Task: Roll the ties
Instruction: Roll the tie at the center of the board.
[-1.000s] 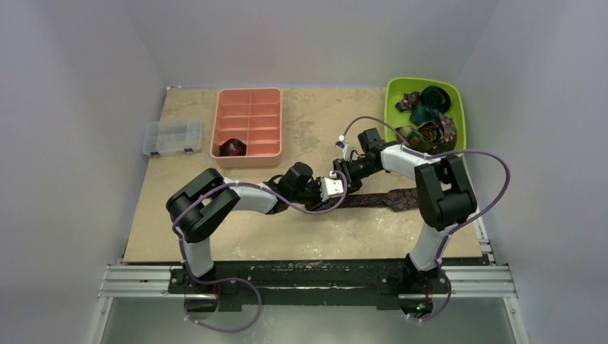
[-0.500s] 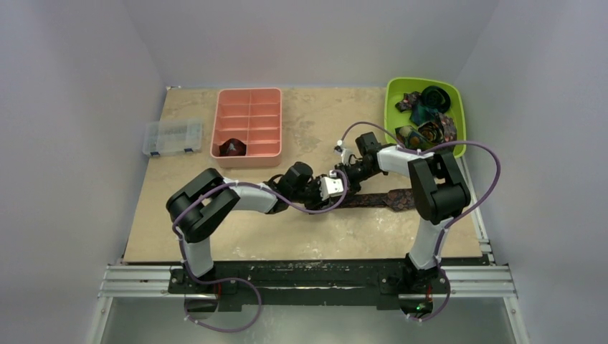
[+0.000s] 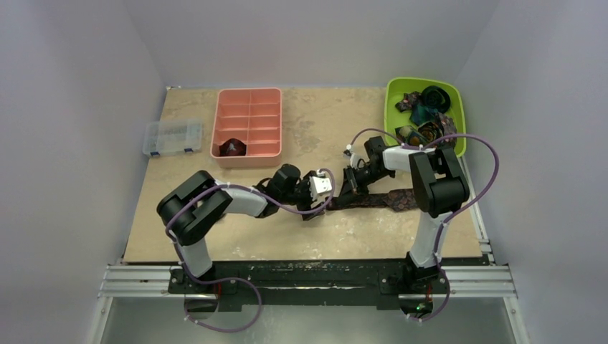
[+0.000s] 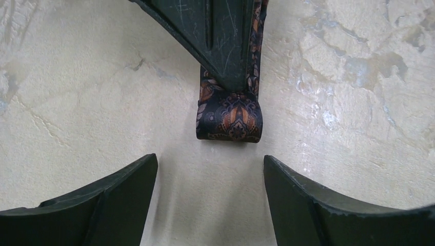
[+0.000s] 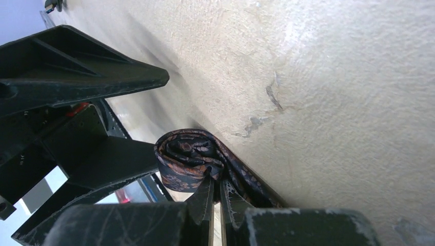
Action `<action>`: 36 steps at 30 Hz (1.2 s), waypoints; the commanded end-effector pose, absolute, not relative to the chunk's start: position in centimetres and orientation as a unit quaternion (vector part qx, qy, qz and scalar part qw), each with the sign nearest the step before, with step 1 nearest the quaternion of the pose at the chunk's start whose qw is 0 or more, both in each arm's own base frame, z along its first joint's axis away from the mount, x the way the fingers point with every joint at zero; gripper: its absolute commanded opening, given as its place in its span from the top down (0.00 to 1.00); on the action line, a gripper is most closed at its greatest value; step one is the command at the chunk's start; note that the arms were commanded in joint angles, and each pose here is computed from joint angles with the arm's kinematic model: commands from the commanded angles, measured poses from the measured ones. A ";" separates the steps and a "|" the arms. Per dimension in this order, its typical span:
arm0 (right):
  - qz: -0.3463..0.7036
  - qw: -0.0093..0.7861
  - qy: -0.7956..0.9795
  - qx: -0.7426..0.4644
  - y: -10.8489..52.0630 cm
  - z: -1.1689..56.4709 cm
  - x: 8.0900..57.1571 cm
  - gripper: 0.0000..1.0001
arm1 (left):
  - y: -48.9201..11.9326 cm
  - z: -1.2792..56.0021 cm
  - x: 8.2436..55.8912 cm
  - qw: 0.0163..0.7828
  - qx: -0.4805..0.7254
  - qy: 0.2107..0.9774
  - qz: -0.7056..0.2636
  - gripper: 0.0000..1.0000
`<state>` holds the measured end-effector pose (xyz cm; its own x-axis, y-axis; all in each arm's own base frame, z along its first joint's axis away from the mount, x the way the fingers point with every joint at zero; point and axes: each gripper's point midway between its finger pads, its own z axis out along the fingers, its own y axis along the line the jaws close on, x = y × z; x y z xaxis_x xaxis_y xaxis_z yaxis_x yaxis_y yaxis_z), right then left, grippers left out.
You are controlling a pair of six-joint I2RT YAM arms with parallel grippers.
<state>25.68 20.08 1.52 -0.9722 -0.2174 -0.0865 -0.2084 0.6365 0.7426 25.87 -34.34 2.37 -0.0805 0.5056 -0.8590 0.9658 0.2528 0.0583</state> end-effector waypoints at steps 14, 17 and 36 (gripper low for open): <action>-0.361 0.003 -0.922 0.142 18.4 -1.3 25.7 1.00 | -39.8 3.4 26.1 0.437 0.543 0.633 -0.336 0.34; -0.367 0.001 -0.919 0.144 18.5 -1.3 25.8 1.00 | -40.1 2.7 25.9 0.436 0.544 0.634 -0.335 0.40; -0.442 -0.057 -0.876 0.186 20.6 5.9 26.3 0.58 | -35.2 -0.5 23.8 0.354 0.580 0.684 -0.266 0.71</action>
<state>25.66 20.19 4.01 -0.9388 -0.2840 -0.1951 -0.3293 0.5731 0.7504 24.72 -37.06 1.92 -0.0390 0.5066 -0.8613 0.9783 0.1951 0.0704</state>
